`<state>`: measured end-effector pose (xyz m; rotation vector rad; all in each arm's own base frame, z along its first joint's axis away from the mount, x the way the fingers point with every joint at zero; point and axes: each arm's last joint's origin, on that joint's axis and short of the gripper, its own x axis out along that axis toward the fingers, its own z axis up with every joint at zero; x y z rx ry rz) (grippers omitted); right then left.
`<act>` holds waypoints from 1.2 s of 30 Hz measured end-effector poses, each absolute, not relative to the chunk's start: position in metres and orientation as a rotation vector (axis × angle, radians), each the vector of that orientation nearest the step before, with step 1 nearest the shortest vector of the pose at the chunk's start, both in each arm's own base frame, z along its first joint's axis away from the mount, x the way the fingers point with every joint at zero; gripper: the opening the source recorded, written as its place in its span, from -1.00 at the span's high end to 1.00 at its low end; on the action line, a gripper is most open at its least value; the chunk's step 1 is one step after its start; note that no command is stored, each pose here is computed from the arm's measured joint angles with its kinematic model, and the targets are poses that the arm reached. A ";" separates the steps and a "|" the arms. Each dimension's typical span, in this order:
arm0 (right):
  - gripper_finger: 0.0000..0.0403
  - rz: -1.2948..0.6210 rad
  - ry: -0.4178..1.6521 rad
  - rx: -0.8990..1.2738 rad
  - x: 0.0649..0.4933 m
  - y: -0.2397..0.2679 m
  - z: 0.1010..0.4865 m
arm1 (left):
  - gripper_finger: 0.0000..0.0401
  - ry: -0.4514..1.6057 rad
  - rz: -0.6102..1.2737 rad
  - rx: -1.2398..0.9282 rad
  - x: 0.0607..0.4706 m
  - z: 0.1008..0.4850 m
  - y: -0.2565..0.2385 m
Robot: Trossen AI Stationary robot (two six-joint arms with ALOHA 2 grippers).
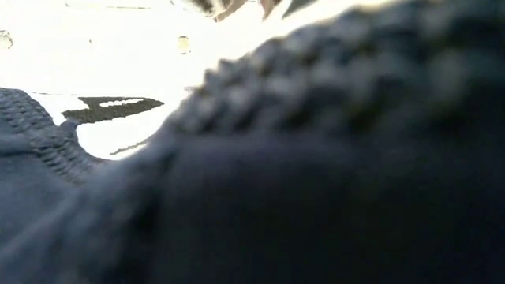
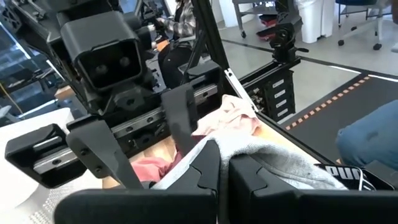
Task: Sort clothes
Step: Put the gray garment into the left white laundry organizer
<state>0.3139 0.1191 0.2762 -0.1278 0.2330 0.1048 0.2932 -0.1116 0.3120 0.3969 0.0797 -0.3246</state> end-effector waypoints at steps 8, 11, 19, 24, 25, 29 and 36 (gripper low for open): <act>0.83 0.120 0.234 -0.133 0.315 0.117 0.276 | 0.97 0.062 -0.319 0.401 0.294 0.313 -0.111; 0.95 0.125 0.241 -0.142 0.314 0.118 0.275 | 0.89 0.079 -0.297 0.393 0.294 0.312 -0.109; 0.96 0.153 0.223 -0.153 0.311 0.126 0.277 | 0.54 0.159 -0.222 0.415 0.293 0.306 -0.109; 0.97 0.162 0.213 -0.161 0.310 0.129 0.278 | 0.28 0.224 -0.160 0.448 0.283 0.306 -0.110; 0.97 0.163 0.211 -0.167 0.310 0.129 0.279 | 0.23 0.231 -0.147 0.453 0.279 0.309 -0.110; 0.98 0.165 0.202 -0.188 0.311 0.129 0.281 | 0.09 0.245 -0.096 0.458 0.261 0.320 -0.109; 0.98 0.170 0.131 -0.278 0.316 0.132 0.307 | 0.04 0.323 0.000 0.439 0.222 0.335 -0.100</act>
